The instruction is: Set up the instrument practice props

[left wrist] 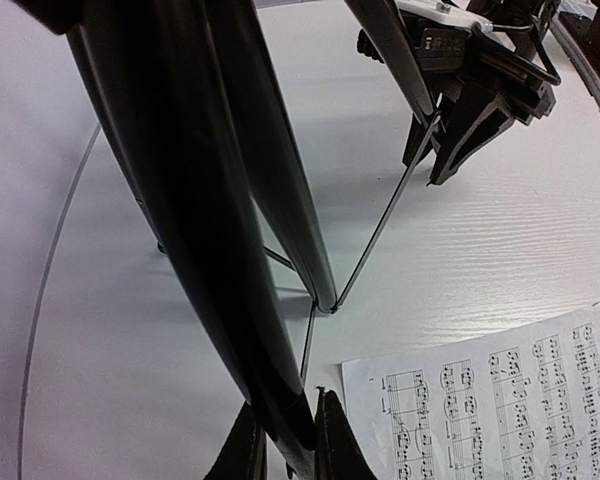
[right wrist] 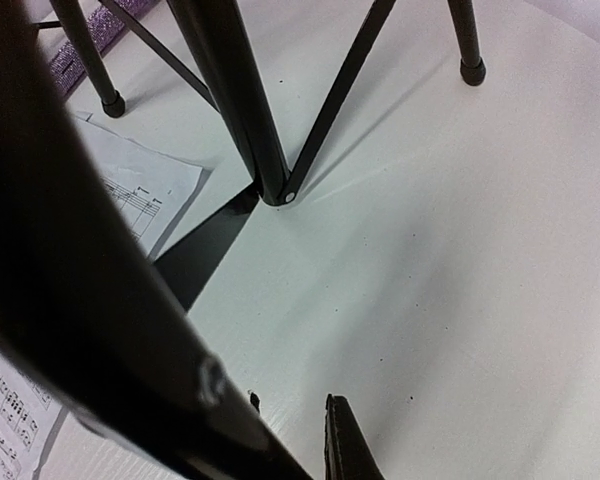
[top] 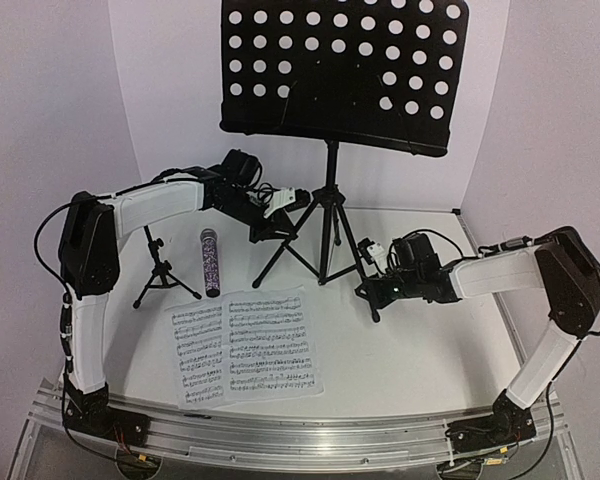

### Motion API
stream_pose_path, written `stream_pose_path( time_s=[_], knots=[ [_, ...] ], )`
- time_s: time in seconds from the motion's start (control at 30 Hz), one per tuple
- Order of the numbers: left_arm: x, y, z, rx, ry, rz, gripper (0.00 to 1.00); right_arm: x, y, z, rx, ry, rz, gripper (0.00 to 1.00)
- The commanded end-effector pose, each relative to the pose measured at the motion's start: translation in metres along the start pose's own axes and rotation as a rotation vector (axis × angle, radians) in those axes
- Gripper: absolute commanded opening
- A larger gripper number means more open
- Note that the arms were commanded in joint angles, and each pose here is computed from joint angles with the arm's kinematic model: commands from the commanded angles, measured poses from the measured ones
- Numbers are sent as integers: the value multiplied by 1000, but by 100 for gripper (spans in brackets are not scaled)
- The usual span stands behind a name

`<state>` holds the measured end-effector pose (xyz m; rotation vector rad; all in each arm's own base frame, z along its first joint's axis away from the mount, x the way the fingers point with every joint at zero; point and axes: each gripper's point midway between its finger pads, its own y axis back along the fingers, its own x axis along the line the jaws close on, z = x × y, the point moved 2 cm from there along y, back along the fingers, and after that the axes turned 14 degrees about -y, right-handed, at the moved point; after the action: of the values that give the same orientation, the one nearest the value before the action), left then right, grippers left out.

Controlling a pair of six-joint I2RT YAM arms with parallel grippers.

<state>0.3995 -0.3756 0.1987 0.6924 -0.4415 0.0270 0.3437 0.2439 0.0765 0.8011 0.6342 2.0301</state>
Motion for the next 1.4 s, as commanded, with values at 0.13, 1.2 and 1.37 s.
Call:
stream_pose_path(
  time_s=[0.13,1.2,1.37],
  knots=[
    [-30,48,-87,313,10,-80,0,-101,34,-103,275,-508,-520,0],
    [-52,6,-42,94,236,-100,0,-82,18,-5,135,-262,-417,51],
    [-47,9,-21,26,329,-146,0,-58,30,27,81,-201,-304,53]
  ],
)
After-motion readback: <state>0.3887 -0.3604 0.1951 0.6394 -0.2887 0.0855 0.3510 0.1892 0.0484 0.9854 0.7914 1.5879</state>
